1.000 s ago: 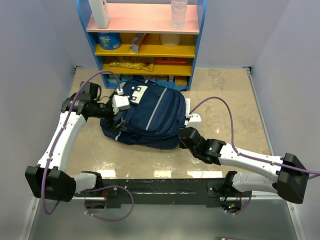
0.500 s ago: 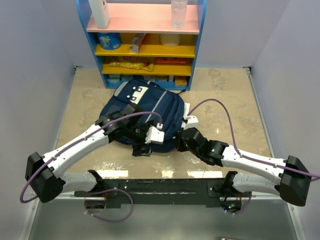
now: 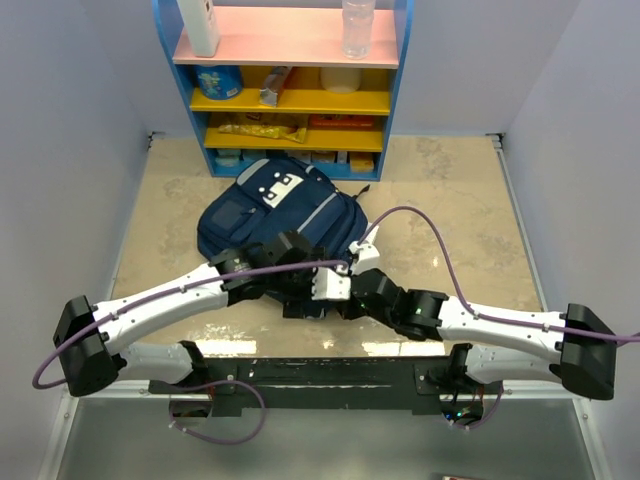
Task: Pack the student bag
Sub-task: Zip the student bag at the center of the board, then adjust the book in the student bag.
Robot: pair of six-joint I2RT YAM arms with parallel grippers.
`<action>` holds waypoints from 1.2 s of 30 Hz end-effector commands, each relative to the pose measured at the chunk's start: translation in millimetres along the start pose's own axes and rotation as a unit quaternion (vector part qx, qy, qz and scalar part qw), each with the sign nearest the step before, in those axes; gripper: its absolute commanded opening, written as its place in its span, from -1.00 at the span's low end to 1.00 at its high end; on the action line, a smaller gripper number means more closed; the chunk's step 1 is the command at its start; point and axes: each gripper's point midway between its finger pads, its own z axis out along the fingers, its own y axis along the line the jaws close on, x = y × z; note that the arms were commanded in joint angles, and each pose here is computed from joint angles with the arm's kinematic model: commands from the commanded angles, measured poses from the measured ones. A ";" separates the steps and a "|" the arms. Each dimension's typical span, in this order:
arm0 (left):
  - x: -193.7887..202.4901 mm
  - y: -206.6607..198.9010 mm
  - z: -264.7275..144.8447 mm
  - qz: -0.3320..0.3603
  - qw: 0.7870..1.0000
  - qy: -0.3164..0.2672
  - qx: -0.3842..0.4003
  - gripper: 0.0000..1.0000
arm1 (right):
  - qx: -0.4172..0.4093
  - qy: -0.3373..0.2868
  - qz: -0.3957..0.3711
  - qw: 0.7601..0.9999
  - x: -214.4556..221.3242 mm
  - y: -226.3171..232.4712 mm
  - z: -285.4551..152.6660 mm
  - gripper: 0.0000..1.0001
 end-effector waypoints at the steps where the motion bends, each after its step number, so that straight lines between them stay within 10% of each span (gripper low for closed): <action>1: 2.3 -37.3 8.0 0.007 0.999 0.003 0.033 1.00 | -0.082 -0.068 0.042 0.993 -51.5 54.2 -16.1 -1.00; 12: 45.3 -12.3 13.9 0.018 0.995 0.055 -0.076 1.00 | -0.098 -0.057 0.025 0.993 -45.9 66.9 -19.7 -1.00; 15: 44.8 -7.8 13.5 0.022 0.995 0.053 -0.086 0.65 | -0.099 -0.054 0.030 0.993 -42.1 63.9 -22.1 -1.00; 18: 43.8 -5.0 12.3 0.015 0.995 0.048 -0.092 -0.62 | -0.094 -0.046 0.031 0.994 -34.4 58.3 -24.7 -1.00; 21: 45.5 -3.7 10.3 0.006 0.995 0.046 -0.091 -0.97 | -0.083 -0.037 0.032 0.995 -24.4 48.2 -26.2 -1.00; 36: 45.1 -4.2 -17.3 -0.022 0.998 0.029 -0.053 -1.00 | 0.076 -0.082 0.021 0.994 -37.4 -40.5 -76.0 -1.00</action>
